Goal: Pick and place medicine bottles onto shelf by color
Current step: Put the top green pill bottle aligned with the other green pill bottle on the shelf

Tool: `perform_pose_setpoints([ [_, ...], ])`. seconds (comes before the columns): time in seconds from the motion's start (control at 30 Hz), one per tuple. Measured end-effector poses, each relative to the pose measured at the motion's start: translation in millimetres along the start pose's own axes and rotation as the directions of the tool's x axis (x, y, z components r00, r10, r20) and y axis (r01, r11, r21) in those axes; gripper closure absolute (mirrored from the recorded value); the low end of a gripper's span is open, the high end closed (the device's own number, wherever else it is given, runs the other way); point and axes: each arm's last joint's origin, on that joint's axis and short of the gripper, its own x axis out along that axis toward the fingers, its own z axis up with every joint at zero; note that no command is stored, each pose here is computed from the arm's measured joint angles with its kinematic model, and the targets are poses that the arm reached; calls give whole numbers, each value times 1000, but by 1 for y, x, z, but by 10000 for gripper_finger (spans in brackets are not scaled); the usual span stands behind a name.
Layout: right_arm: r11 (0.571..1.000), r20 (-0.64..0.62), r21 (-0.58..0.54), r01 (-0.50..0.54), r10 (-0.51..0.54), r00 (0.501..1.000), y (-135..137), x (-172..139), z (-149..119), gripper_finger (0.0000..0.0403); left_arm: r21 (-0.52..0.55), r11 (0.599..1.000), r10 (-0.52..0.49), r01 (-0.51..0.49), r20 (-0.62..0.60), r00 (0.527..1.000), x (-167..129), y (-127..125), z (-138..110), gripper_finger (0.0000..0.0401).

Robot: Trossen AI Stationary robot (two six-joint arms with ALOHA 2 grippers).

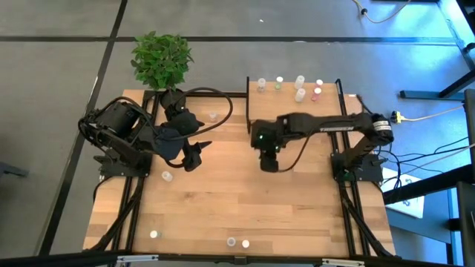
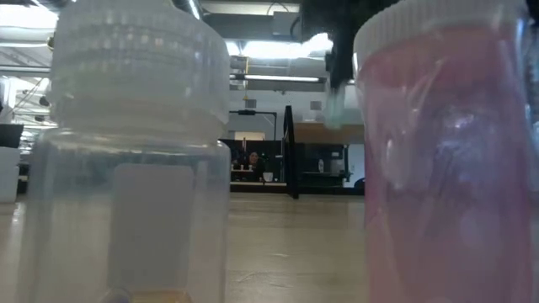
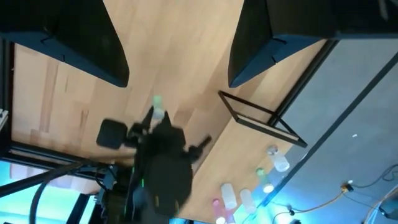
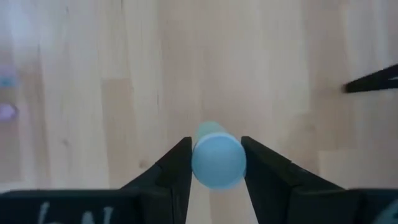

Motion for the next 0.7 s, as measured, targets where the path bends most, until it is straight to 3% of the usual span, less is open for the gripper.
perform_pose_setpoints([
  [0.13,996,10,82,27,-28,1000,-5,-35,4,273,0,1000,4,-4,3,1000,0,0,0,131],
  [0.37,964,16,177,200,-206,978,-24,-87,11,273,-2,1000,8,-8,2,1000,1,1,1,131],
  [0.7,858,-21,358,369,-387,922,-77,-135,4,273,-23,990,137,-137,11,991,18,12,5,131],
])
